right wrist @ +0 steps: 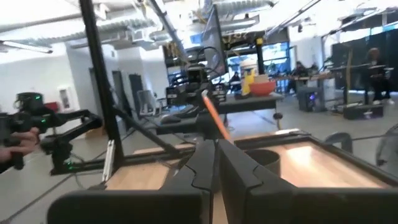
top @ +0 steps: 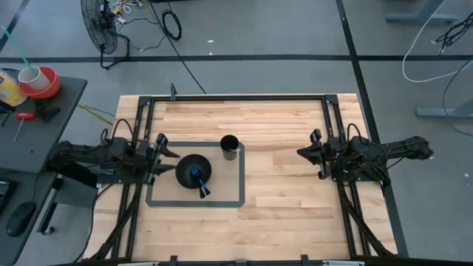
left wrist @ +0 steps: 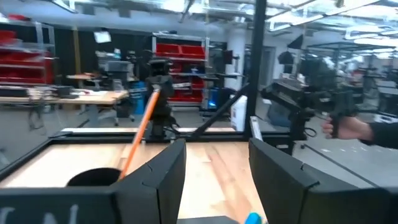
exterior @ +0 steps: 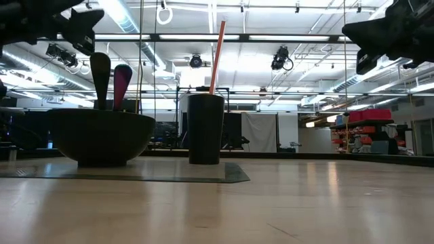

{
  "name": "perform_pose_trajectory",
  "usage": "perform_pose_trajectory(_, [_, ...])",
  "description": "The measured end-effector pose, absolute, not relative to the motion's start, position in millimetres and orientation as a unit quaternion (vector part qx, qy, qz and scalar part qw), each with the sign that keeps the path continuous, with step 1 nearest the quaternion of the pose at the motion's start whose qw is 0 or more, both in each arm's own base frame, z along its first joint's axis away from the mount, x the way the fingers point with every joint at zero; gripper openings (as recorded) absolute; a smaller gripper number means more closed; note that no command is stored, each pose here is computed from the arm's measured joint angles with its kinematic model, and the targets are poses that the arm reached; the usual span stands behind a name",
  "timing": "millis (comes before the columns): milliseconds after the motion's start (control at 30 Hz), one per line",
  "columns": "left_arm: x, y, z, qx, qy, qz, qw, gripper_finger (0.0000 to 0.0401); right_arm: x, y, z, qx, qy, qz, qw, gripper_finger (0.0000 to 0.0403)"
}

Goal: Pick & Place Utensil
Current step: Return to Home Position

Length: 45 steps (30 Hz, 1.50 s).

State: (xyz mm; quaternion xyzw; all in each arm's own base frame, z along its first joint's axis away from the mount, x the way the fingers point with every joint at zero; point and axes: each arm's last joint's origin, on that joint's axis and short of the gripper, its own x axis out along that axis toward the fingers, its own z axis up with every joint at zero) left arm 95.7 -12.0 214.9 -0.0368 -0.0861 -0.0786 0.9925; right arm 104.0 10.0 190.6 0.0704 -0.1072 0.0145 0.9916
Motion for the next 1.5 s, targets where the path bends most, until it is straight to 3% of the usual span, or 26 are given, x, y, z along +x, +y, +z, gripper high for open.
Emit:
perform_pose_trajectory(267, [96,-10,180,-0.036,-0.069,-0.048,0.996,0.0181,105,11,185,0.074,-0.079,0.033,0.994,0.0023])
perform_pose_trajectory(533, [95,-10,182,-0.033,-0.081,-0.047,0.995,0.0181,100,9,190,0.053,-0.107,0.0,0.993,0.0023])
perform_pose_trajectory(800, [96,-10,178,-0.025,-0.064,-0.033,0.997,0.0181,102,9,180,0.044,-0.054,-0.01,0.998,0.0023])
perform_pose_trajectory(1033, [97,-10,175,-0.024,-0.049,-0.031,0.998,0.0181,100,9,186,0.026,-0.086,0.027,0.996,0.0023])
perform_pose_trajectory(1233, [97,-10,173,-0.024,-0.037,-0.03,0.999,0.0181,98,1,182,0.023,-0.07,-0.035,0.997,0.0023])
perform_pose_trajectory(1500, [97,-10,172,-0.023,-0.031,-0.03,0.999,0.0181,98,0,178,0.046,-0.049,0.006,0.998,0.0023])
